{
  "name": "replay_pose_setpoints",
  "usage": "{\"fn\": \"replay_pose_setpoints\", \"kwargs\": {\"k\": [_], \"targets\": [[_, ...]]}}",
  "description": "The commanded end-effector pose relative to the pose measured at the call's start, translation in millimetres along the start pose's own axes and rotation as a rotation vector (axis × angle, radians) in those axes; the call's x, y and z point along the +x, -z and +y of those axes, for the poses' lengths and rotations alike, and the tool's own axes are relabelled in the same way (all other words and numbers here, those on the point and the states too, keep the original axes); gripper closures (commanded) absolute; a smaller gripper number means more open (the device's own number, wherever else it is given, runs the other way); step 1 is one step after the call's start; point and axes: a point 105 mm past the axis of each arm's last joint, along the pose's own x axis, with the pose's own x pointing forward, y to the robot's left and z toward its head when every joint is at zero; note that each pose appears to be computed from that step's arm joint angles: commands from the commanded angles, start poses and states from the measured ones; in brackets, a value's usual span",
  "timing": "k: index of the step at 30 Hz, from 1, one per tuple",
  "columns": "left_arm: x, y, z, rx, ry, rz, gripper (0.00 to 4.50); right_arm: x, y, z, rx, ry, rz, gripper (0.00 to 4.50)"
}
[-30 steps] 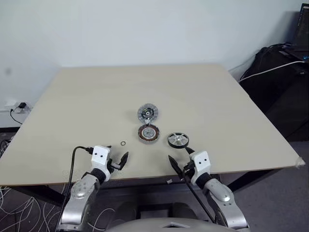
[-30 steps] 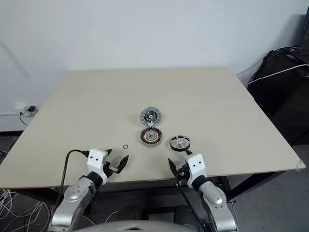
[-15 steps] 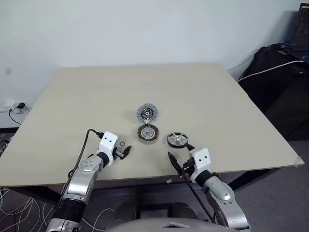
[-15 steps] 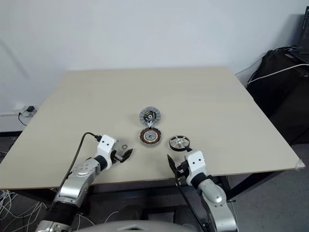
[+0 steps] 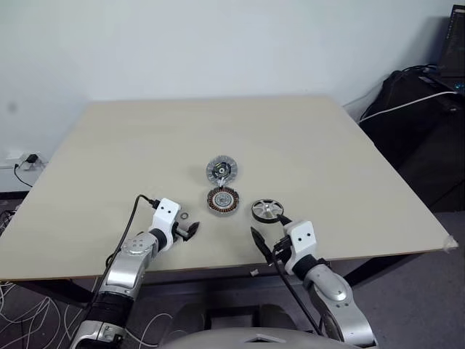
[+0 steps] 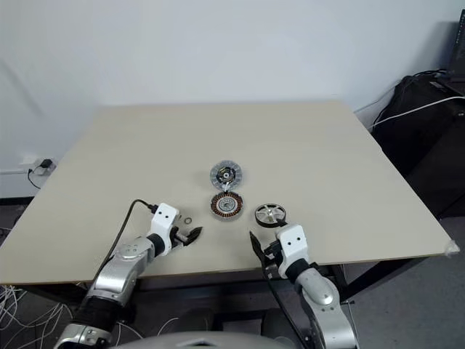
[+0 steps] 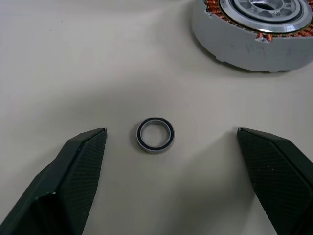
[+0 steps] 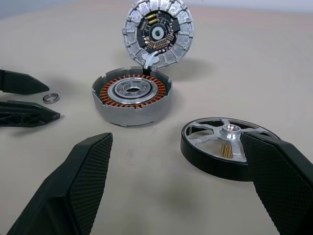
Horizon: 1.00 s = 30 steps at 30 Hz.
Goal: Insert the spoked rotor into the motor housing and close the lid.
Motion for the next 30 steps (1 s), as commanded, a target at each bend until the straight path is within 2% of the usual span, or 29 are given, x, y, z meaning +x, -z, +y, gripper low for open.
{"fn": "replay_pose_setpoints", "kwargs": {"k": [1, 14, 17, 27, 30], "targets": [[3.8, -9.5, 5.9, 0.02, -0.014, -0.013, 0.0, 2.0, -17.3, -0.2, -0.014, 0.001, -0.058, 0.01], [16.1, -13.1, 3.3, -0.013, 0.028, 0.021, 0.0, 2.2, -9.9, -3.5, -0.007, 0.012, -0.054, 0.01], [16.6, -7.8, 1.6, -0.022, 0.031, 0.044, 0.58, 1.7, -9.0, -4.0, -0.007, 0.015, -0.055, 0.0], [12.9, 2.6, 1.7, 0.0, 0.027, 0.085, 3.82, 2.6, -9.0, -3.9, -0.008, 0.015, -0.058, 0.0], [11.9, 3.3, 2.7, 0.003, 0.025, 0.089, 3.83, 3.4, -9.7, -3.8, -0.006, 0.014, -0.06, 0.0]]}}
